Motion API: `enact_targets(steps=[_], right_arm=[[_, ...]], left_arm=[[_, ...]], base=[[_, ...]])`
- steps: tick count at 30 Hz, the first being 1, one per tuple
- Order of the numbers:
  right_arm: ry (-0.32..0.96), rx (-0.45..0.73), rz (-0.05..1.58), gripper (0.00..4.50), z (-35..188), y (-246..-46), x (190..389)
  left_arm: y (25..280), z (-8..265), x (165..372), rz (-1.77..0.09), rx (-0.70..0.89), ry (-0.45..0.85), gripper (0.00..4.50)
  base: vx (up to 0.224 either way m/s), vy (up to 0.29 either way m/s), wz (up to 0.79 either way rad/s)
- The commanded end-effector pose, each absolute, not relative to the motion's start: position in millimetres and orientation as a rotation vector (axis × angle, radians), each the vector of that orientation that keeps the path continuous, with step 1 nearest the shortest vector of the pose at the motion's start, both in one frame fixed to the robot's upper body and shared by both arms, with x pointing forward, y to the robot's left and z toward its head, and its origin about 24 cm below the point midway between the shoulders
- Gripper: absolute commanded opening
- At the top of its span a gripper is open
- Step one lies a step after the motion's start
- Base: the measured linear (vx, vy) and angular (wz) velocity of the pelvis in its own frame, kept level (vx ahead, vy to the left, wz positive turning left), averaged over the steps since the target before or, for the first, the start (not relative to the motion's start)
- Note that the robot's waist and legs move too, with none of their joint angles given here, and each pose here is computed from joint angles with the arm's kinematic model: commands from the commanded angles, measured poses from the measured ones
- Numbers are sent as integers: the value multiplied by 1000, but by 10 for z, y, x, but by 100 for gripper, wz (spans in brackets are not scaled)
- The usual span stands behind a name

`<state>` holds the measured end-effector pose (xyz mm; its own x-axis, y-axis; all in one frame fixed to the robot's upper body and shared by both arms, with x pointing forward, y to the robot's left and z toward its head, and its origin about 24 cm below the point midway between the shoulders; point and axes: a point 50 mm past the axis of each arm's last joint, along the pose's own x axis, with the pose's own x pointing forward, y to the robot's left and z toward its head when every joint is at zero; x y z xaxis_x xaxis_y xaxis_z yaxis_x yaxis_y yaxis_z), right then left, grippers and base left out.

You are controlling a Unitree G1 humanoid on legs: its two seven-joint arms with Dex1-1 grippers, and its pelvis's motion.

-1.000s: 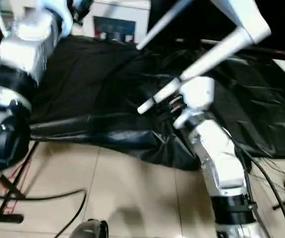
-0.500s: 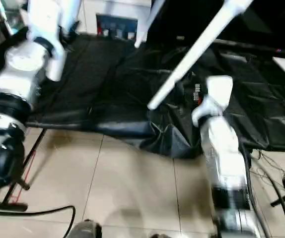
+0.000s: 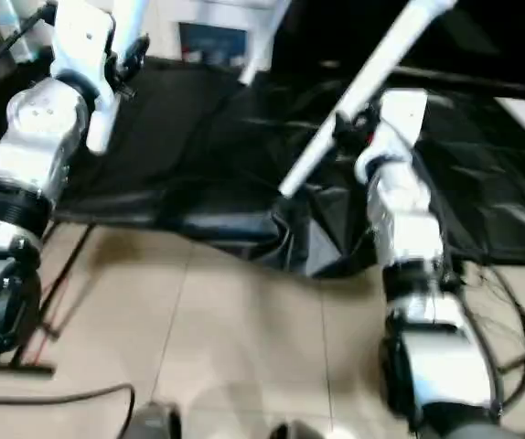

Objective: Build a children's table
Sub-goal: Flip table

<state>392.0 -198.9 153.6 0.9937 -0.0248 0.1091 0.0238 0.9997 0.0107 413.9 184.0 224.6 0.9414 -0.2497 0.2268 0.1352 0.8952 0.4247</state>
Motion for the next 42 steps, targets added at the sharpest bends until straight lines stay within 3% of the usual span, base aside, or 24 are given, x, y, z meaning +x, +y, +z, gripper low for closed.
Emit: enact_targets(steps=[1,10,17,29,35,42], right_arm=[[-107,-1,-17,450,1519,-1979,3928],[-85,-36,3,450,1522,-2054,4022],[-142,-34,67,450,1678,-1974,4048],[-162,6,142,450,1432,-1746,3656],[-127,28,135,450,1305,-1767,3435],[-99,25,134,450,1275,-1765,3350]], left_arm=[[1852,2149,4147,-219,434,-243,166],[1837,2091,4146,-229,423,-237,166],[1786,1989,4166,-204,259,-207,166],[1722,1873,4112,-228,150,-223,166],[1716,1773,4065,-249,163,-207,166],[1756,1754,4073,-246,210,-190,166]], base=[[-59,-51,7],[-46,-5,2],[43,-96,5],[6,14,0],[0,0,0],[26,1,-1]])
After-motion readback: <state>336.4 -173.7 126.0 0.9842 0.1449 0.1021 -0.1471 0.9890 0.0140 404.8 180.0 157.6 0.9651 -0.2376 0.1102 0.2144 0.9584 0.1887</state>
